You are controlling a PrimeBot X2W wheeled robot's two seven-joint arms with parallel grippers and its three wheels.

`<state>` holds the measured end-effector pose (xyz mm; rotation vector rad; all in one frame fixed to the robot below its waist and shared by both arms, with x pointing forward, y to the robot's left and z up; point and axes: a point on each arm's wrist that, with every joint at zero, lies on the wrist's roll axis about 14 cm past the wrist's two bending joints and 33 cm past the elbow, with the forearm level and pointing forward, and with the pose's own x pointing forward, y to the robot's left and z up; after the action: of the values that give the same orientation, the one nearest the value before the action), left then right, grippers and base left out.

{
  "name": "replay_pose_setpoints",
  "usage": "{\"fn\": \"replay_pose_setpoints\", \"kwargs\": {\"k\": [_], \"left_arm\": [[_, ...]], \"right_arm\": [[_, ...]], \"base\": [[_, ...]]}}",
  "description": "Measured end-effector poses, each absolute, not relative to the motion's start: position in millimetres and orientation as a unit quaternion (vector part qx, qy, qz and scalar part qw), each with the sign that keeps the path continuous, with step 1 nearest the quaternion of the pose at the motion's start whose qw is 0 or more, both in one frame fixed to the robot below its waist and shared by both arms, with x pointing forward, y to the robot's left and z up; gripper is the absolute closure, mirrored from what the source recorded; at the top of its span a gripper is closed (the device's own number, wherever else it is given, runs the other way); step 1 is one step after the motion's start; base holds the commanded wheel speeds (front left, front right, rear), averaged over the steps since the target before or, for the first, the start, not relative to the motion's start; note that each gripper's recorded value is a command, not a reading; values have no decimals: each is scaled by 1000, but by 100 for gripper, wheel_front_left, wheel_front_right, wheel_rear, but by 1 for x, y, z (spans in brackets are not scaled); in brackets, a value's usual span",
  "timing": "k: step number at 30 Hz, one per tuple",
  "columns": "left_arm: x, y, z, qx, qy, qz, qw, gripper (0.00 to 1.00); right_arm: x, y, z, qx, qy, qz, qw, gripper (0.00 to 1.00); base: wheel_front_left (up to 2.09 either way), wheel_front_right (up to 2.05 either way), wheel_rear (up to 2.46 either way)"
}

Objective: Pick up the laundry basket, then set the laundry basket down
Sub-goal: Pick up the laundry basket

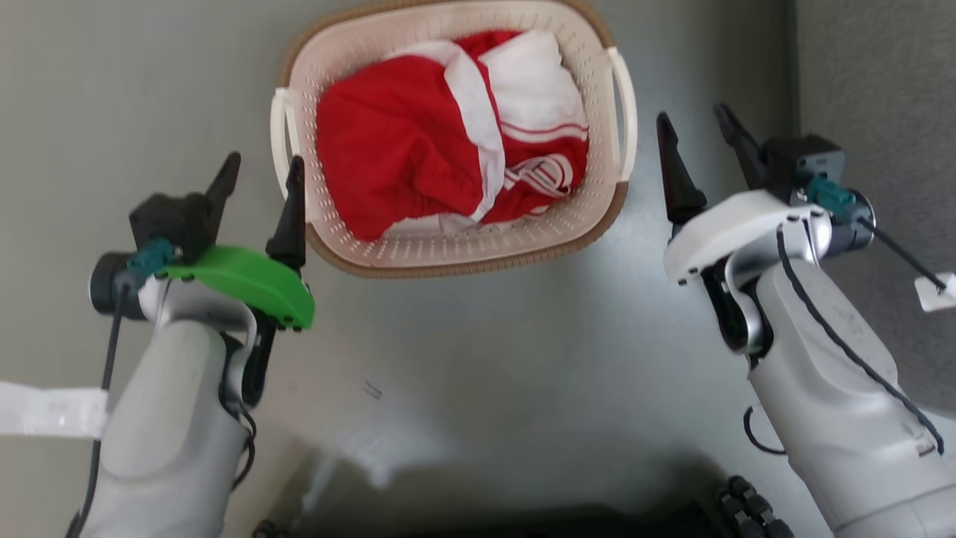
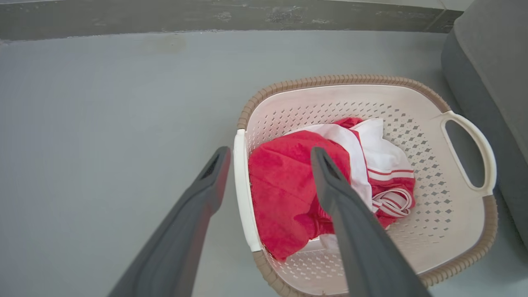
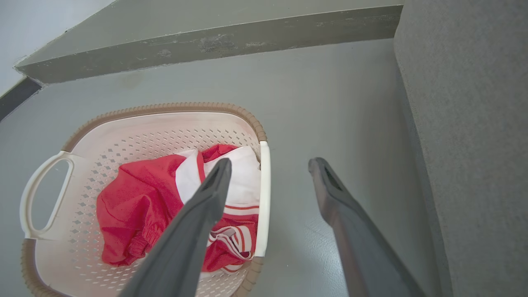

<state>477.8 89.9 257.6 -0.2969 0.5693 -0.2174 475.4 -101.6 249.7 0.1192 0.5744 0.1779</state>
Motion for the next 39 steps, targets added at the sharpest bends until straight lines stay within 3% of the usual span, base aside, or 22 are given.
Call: {"fn": "replay_pose_setpoints", "kwargs": {"k": [22,39], "left_arm": [[486,81,163,-137,373,-130,908,0],[500,81,134,-110,437,-143,881,0]], "right_arm": [[488,-83,165,52,364,120,922,0],[495,-79,134,20,427,147,892,0]], "base": [[0,0,0],[0,0,0]]}}
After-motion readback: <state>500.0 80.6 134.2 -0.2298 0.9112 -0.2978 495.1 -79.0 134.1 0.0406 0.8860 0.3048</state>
